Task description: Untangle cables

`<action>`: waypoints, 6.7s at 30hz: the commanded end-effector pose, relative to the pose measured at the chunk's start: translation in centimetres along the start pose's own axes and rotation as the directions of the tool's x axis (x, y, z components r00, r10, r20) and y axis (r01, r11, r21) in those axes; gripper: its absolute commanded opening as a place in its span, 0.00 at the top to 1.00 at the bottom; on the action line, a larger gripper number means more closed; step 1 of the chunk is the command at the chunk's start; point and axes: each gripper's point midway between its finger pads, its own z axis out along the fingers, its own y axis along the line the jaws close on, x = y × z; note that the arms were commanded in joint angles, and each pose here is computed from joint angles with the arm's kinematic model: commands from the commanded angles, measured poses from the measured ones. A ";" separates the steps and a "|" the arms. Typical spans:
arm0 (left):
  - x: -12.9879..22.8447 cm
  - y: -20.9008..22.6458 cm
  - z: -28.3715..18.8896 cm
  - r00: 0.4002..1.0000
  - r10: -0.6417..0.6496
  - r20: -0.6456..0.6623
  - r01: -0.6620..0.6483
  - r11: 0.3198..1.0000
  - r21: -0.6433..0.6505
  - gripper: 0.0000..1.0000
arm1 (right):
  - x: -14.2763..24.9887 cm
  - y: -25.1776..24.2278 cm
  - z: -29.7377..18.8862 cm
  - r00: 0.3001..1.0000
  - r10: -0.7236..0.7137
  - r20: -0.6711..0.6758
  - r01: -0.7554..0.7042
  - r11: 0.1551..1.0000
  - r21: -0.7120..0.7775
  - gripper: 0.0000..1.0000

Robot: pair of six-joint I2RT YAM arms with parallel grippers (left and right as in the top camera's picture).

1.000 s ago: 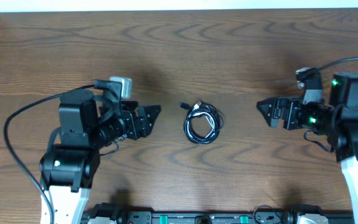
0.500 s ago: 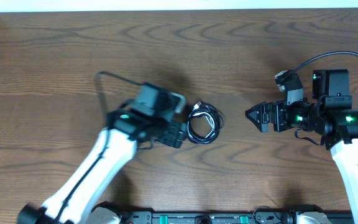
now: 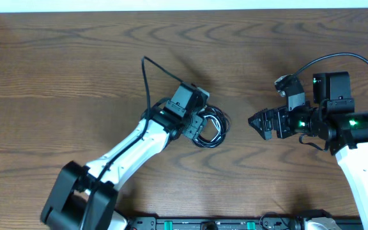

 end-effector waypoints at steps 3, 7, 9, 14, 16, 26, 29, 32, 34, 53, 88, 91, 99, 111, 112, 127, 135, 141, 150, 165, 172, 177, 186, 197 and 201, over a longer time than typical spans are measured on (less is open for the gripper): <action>0.1 1.8 1.9 0.997 0.071 -0.029 -0.073 0.994 -0.083 0.37 | -0.1 1.3 -0.1 0.999 -0.050 -0.002 0.050 0.999 -0.018 0.02; 0.5 1.8 2.3 0.997 0.070 -0.042 -0.074 0.994 -0.081 0.42 | -0.1 1.7 0.0 0.998 -0.063 -0.005 0.063 0.998 -0.026 0.01; 0.5 1.8 2.3 0.997 0.070 -0.044 -0.074 0.994 -0.081 0.42 | -0.1 1.6 0.0 0.998 -0.064 -0.004 0.063 0.998 -0.023 0.01; 0.6 0.9 2.3 0.997 0.064 -0.044 -0.065 0.997 -0.030 0.41 | -0.1 1.6 0.0 0.998 -0.064 -0.004 0.064 0.998 -0.023 0.01; 0.6 -0.1 2.4 0.997 0.064 -0.040 -0.063 0.998 0.028 0.40 | -0.1 1.6 0.0 0.998 -0.063 -0.005 0.063 0.998 -0.021 0.01; 0.7 -2.7 2.2 0.997 0.076 -0.033 -0.069 0.985 0.158 0.41 | -0.1 1.1 0.1 0.998 -0.063 -0.007 0.063 0.998 0.004 0.01; 0.9 -3.4 2.2 0.995 0.090 -0.036 -0.083 0.982 0.169 0.41 | -0.1 1.1 0.1 0.998 -0.062 -0.008 0.063 0.998 0.004 0.01; 1.2 -4.1 2.2 0.993 0.107 -0.043 -0.098 0.979 0.178 0.41 | -0.2 1.1 0.1 0.998 -0.063 -0.007 0.063 0.998 0.004 0.01; 1.6 -4.5 2.1 0.991 0.119 -0.053 -0.107 0.977 0.184 0.41 | -0.2 1.1 0.1 0.998 -0.064 -0.005 0.064 0.998 0.004 0.01; 2.9 -5.0 3.4 0.982 0.162 -0.094 -0.142 0.971 0.193 0.62 | -0.1 1.1 0.1 0.998 -0.063 -0.007 0.063 0.998 0.004 0.01; -8.2 -3.4 -12.8 0.897 0.098 0.430 -0.140 0.988 0.066 0.93 | 0.8 2.6 2.7 0.992 -0.090 -0.086 0.084 0.994 -0.073 0.01; -8.1 -3.3 -12.8 0.898 0.095 0.429 -0.137 0.988 0.068 0.92 | 1.2 4.2 3.8 0.981 -0.158 -0.110 0.147 0.983 -0.107 0.01; -8.1 -3.3 -12.8 0.899 0.084 0.429 -0.126 0.989 0.071 0.93 | 0.8 1.5 6.0 0.987 -0.079 -0.138 0.100 0.984 0.148 0.01; -6.7 4.7 -13.2 0.925 0.004 0.380 0.129 0.937 -0.324 0.26 | -0.1 -1.9 5.8 0.993 0.099 -0.057 -0.072 0.934 0.351 0.01; -6.6 5.0 -13.3 0.925 -0.007 0.379 0.143 0.932 -0.332 0.23 | -0.3 -1.6 5.9 0.994 0.096 -0.052 -0.074 0.940 0.334 0.01; -2.9 0.9 -11.0 0.978 -0.011 0.209 0.037 0.992 -0.119 0.18 | 2.4 2.4 10.7 0.966 -0.084 -0.246 0.119 0.985 0.128 0.01; -3.1 4.7 -12.2 0.941 -0.187 0.283 0.259 0.935 -0.243 0.18 | 4.9 3.9 15.4 0.883 -0.303 -0.359 0.329 0.944 0.012 0.01; -2.4 8.5 -14.2 0.812 -0.449 0.374 0.542 0.817 -0.195 0.18 | 5.8 4.8 17.9 0.786 -0.498 -0.366 0.505 0.859 -0.083 0.01; -0.4 10.2 -14.9 0.794 -0.500 0.345 0.586 0.781 -0.217 0.18 | 6.8 8.0 20.3 0.716 -0.618 -0.323 0.605 0.781 -0.153 0.24; 1.0 10.0 -14.7 0.811 -0.506 0.294 0.575 0.781 -0.243 0.18 | 1.4 8.2 18.2 0.866 -0.458 -0.202 0.482 0.872 0.088 0.99; 1.3 10.0 -14.6 0.814 -0.507 0.283 0.573 0.781 -0.249 0.18 | -13.5 9.5 1.8 0.856 -0.428 0.289 0.337 0.887 0.314 0.99; 1.3 9.9 -14.6 0.814 -0.507 0.283 0.573 0.781 -0.249 0.18 | -19.3 9.8 -13.4 0.686 -0.396 0.611 0.187 0.907 0.378 0.99; 1.3 9.7 -14.4 0.816 -0.509 0.272 0.570 0.786 -0.238 0.18 | -18.3 6.6 -25.7 0.526 -0.371 0.765 -0.076 0.875 0.477 0.99; 1.9 9.5 -14.3 0.822 -0.512 0.250 0.565 0.788 -0.246 0.18 | -10.0 -7.0 -36.6 0.314 -0.311 0.897 -0.899 0.206 0.386 0.99; 1.9 9.5 -14.3 0.822 -0.512 0.248 0.565 0.788 -0.246 0.18 | -10.0 -7.5 -40.3 0.134 -0.359 0.924 -0.946 0.232 0.228 0.99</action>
